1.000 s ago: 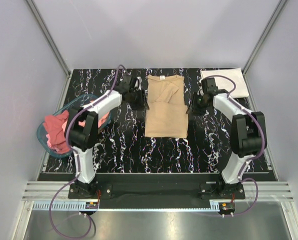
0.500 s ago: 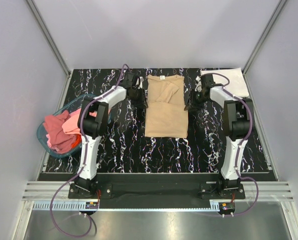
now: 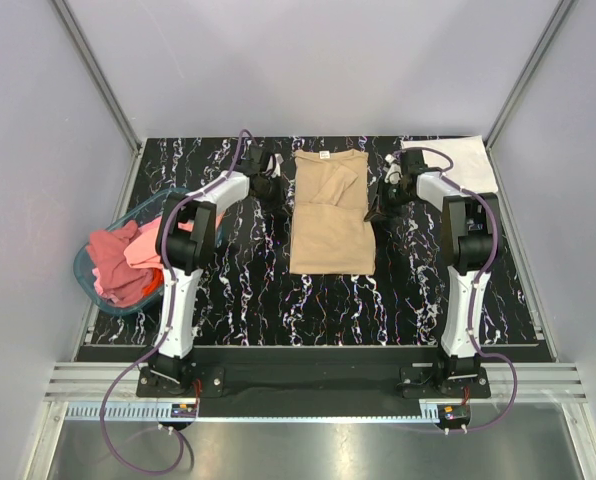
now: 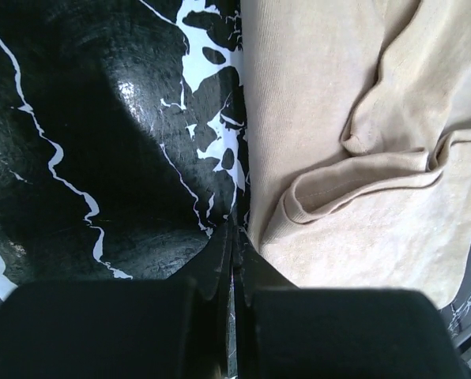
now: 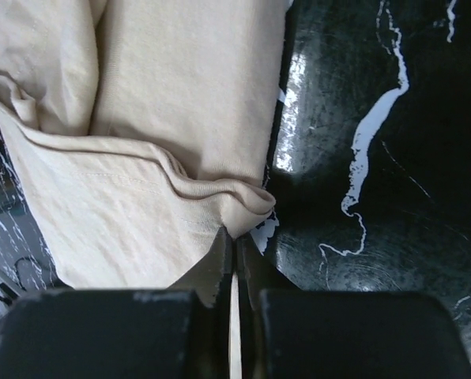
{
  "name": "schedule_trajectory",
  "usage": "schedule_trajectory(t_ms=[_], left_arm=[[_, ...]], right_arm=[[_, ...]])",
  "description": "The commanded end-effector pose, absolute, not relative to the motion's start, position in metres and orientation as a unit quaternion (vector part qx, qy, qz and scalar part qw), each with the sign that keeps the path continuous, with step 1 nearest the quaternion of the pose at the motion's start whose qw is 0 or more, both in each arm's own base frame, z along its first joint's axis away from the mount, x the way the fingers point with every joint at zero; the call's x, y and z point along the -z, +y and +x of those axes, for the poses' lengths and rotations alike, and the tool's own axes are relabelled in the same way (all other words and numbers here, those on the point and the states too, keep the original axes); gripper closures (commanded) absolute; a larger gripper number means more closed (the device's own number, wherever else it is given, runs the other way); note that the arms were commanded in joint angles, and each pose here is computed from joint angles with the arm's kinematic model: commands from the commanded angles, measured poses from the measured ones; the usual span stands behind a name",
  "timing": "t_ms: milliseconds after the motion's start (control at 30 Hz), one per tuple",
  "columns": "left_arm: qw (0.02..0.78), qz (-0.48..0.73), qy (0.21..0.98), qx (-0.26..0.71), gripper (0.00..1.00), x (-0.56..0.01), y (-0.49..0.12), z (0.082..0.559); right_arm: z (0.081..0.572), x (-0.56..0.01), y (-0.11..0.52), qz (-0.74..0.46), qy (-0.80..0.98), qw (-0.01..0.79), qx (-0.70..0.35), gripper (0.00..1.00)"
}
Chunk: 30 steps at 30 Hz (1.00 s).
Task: Fold and stack the t-shirts
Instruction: Fold the tshirt
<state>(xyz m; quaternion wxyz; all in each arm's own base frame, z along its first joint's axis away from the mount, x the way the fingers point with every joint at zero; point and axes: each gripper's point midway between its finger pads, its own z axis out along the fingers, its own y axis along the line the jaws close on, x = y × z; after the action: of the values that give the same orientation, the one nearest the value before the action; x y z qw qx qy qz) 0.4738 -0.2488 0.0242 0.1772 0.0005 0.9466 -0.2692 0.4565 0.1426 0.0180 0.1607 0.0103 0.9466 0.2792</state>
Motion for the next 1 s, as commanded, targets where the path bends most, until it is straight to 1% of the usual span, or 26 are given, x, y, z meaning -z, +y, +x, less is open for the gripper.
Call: schedule_trajectory(t_ms=[0,67,133,200,233,300,433,467,533,567,633,700,800,900,967], left_arm=[[0.185,0.002,0.946,0.268,1.00,-0.019,-0.250,0.483],[0.186,0.000,0.946,0.266,1.00,-0.018,-0.248,0.483],[0.184,-0.002,0.946,0.266,1.00,-0.017,-0.248,0.483],[0.182,-0.003,0.947,0.265,1.00,-0.016,-0.247,0.482],[0.186,-0.005,0.947,0.263,1.00,-0.020,-0.245,0.482],[0.188,-0.008,0.947,0.260,1.00,-0.023,-0.243,0.481],[0.219,-0.022,0.941,0.257,0.87,-0.059,-0.235,0.487],[0.226,-0.022,0.939,0.257,0.79,-0.066,-0.234,0.488],[0.242,-0.010,0.931,0.273,0.69,-0.088,-0.239,0.488],[0.246,-0.003,0.927,0.281,0.65,-0.095,-0.241,0.489],[0.247,0.014,0.922,0.297,0.62,-0.101,-0.248,0.488],[0.241,0.024,0.922,0.300,0.61,-0.096,-0.251,0.486],[0.226,0.035,0.924,0.306,0.61,-0.084,-0.256,0.480],[0.215,0.033,0.928,0.302,0.62,-0.071,-0.257,0.478],[0.213,0.032,0.929,0.301,0.64,-0.066,-0.257,0.480]], right_arm=[[0.471,-0.044,0.153,-0.020,0.928,0.199,-0.315,1.00],[0.473,-0.048,0.154,-0.023,0.922,0.206,-0.328,1.00],[0.476,-0.047,0.153,-0.014,0.918,0.206,-0.338,0.94],[0.477,-0.034,0.148,0.002,0.923,0.195,-0.331,0.87],[0.476,-0.028,0.146,0.009,0.925,0.189,-0.330,0.85],[0.477,-0.023,0.143,0.014,0.928,0.188,-0.321,0.85],[0.478,-0.020,0.139,0.021,0.931,0.189,-0.312,0.83],[0.479,-0.021,0.139,0.022,0.931,0.190,-0.312,0.78],[0.479,-0.025,0.139,0.023,0.930,0.193,-0.312,0.75],[0.480,-0.031,0.139,0.022,0.929,0.198,-0.312,0.71],[0.480,-0.034,0.138,0.028,0.930,0.199,-0.308,0.67],[0.481,-0.043,0.137,0.028,0.928,0.206,-0.310,0.60],[0.483,-0.054,0.138,0.025,0.925,0.215,-0.313,0.57],[0.485,-0.058,0.134,0.029,0.926,0.221,-0.305,0.57],[0.486,-0.060,0.133,0.032,0.928,0.222,-0.298,0.60]])
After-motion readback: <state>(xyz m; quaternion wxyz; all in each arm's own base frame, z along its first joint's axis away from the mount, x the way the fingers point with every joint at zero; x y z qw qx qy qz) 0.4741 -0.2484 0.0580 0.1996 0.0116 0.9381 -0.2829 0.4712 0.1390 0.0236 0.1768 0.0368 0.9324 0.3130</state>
